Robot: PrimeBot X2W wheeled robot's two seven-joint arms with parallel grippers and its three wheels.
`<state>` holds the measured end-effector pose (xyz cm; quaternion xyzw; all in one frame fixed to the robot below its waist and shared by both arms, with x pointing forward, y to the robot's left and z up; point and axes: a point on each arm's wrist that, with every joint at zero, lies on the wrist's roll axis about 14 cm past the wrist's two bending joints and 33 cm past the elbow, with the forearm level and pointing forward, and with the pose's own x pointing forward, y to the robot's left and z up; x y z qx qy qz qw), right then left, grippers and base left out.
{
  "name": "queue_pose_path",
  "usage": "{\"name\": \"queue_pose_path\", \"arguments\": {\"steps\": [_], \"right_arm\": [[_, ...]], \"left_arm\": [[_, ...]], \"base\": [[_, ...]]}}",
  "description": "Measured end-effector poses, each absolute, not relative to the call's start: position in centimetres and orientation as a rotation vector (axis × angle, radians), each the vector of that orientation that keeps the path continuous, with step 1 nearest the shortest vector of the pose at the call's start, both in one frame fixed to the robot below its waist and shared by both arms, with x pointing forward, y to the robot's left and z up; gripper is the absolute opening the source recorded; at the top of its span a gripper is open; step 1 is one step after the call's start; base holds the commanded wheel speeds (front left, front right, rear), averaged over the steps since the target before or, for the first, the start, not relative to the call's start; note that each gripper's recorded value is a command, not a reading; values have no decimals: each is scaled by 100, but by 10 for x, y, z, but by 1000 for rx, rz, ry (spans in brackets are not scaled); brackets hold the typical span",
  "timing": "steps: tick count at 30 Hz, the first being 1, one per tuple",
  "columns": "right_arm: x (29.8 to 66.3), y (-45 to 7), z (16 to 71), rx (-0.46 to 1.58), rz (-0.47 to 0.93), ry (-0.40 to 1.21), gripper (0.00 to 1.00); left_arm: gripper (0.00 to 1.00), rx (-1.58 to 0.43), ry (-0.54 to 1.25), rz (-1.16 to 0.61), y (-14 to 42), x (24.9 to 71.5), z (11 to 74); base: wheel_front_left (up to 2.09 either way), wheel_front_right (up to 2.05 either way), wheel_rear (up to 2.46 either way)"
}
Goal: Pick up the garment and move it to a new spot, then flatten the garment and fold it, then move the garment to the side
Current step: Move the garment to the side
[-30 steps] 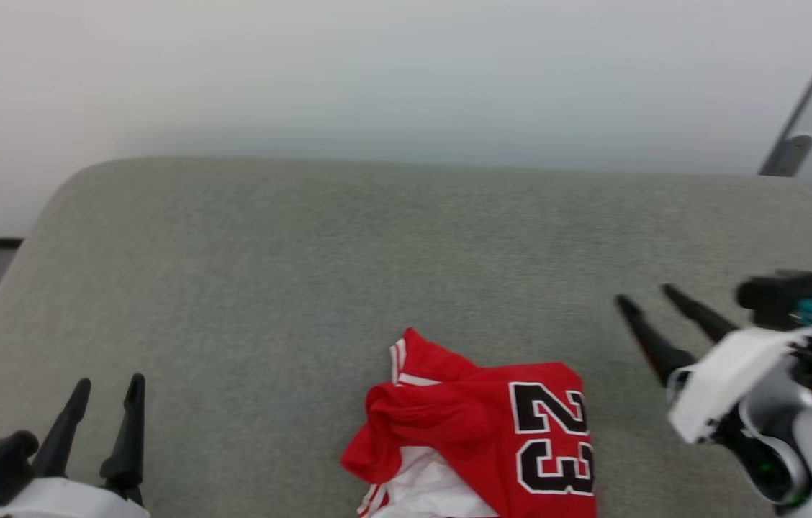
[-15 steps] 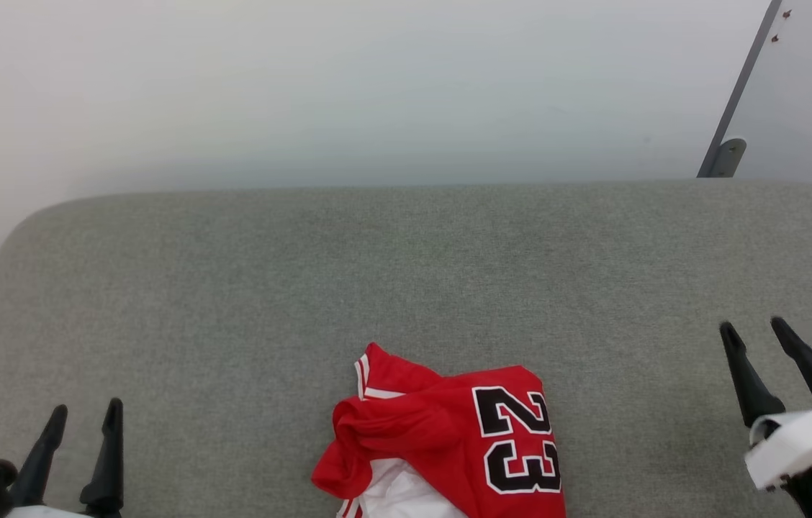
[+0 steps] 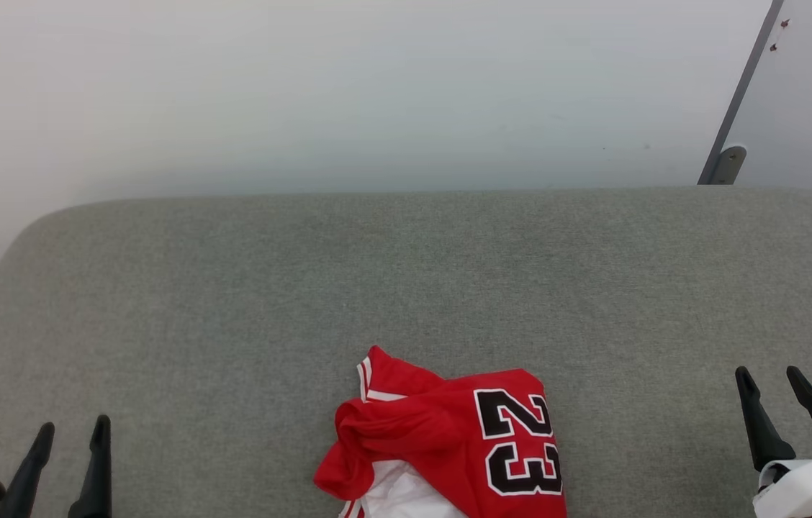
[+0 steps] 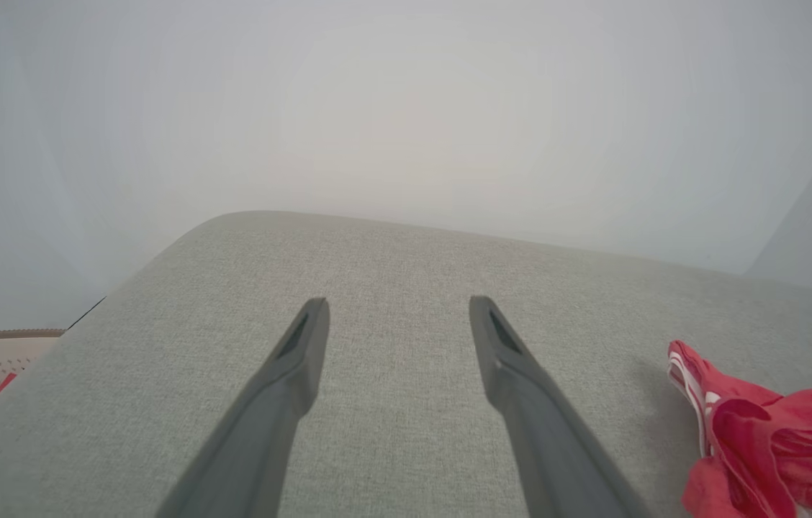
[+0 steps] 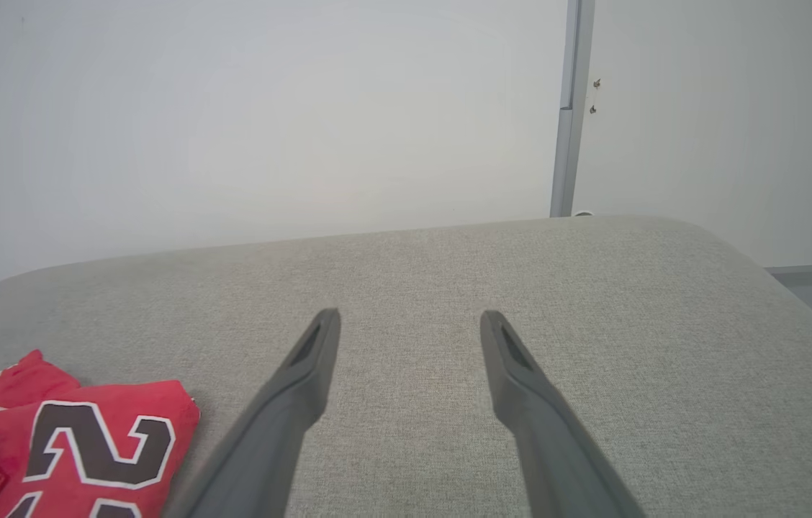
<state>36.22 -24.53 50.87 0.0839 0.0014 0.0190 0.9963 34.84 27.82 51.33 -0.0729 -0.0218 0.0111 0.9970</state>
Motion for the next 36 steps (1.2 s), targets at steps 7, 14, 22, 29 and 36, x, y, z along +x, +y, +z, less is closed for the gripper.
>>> {"name": "queue_pose_path", "arguments": {"steps": [7, 14, 22, 29, 36], "right_arm": [[364, -242, 508, 158, 47, 5, 100], [369, -229, 508, 158, 81, 19, 100], [375, -167, 492, 161, 260, 127, 100], [370, -108, 466, 163, 441, 315, 100], [371, -99, 433, 103, 487, 533, 100]], "left_arm": [[100, -151, -38, 24, 279, 346, 510], [100, -154, -41, 36, 283, 340, 510], [100, -151, -43, 86, 300, 327, 511], [100, -160, -26, 131, 312, 312, 506], [100, -172, 6, 156, 315, 307, 496]], "base": [[0, 0, 0], [0, 0, 0], [0, 0, 0], [0, 0, 0], [0, 0, 0]]}}
